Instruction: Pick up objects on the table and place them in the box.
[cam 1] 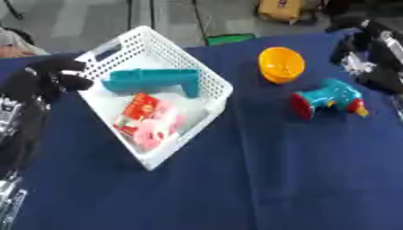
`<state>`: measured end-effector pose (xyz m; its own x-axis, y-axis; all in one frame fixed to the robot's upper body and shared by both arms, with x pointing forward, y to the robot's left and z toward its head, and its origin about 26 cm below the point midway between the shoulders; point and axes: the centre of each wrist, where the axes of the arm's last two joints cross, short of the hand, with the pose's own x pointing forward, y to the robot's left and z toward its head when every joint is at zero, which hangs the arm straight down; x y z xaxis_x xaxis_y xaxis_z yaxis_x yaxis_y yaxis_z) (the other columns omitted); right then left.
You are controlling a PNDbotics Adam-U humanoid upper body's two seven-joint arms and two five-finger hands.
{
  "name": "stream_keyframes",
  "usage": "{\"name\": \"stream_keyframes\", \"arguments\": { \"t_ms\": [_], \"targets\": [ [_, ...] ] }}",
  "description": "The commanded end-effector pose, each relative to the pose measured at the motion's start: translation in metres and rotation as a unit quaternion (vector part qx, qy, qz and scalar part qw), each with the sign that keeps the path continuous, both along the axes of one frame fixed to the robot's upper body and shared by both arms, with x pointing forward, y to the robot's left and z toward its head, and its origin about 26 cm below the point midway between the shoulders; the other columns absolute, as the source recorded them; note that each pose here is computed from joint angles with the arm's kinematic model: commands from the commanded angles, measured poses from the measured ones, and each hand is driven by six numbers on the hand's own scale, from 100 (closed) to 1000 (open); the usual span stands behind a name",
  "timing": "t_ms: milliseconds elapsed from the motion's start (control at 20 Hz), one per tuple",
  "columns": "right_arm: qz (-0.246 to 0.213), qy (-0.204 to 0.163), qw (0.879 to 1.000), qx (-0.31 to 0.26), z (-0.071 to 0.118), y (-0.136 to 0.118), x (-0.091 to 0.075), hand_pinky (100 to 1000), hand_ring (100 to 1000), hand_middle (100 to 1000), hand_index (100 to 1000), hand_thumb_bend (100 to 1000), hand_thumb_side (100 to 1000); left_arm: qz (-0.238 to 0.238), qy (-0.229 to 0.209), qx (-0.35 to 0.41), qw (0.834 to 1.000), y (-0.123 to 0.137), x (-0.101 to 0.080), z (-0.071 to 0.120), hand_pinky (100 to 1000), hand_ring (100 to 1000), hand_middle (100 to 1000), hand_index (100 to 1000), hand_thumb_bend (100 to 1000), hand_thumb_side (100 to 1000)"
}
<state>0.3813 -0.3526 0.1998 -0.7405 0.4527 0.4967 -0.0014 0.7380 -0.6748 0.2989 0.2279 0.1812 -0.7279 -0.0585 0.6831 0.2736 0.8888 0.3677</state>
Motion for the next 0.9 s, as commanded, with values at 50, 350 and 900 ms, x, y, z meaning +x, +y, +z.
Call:
{"name": "stream_keyframes", "arguments": {
  "t_ms": [50, 350, 900],
  "targets": [
    [-0.007, -0.017, 1.000, -0.012, 0.015, -0.007, -0.002, 428, 479, 749, 886, 100, 481, -0.004, -0.015, 0.002, 1.000, 0.000, -0.002, 0.008, 769, 694, 732, 824, 233, 940],
    [-0.007, -0.019, 1.000, -0.012, 0.016, -0.008, -0.002, 428, 479, 748, 886, 100, 478, -0.004, -0.015, 0.003, 1.000, 0.000, -0.002, 0.009, 769, 693, 731, 823, 233, 940],
    [-0.013, -0.025, 0.998, -0.055, 0.024, -0.019, 0.002, 441, 484, 754, 883, 100, 443, -0.004, -0.014, 0.005, 1.000, 0.001, -0.002, 0.008, 769, 693, 730, 823, 232, 940]
  ]
}}
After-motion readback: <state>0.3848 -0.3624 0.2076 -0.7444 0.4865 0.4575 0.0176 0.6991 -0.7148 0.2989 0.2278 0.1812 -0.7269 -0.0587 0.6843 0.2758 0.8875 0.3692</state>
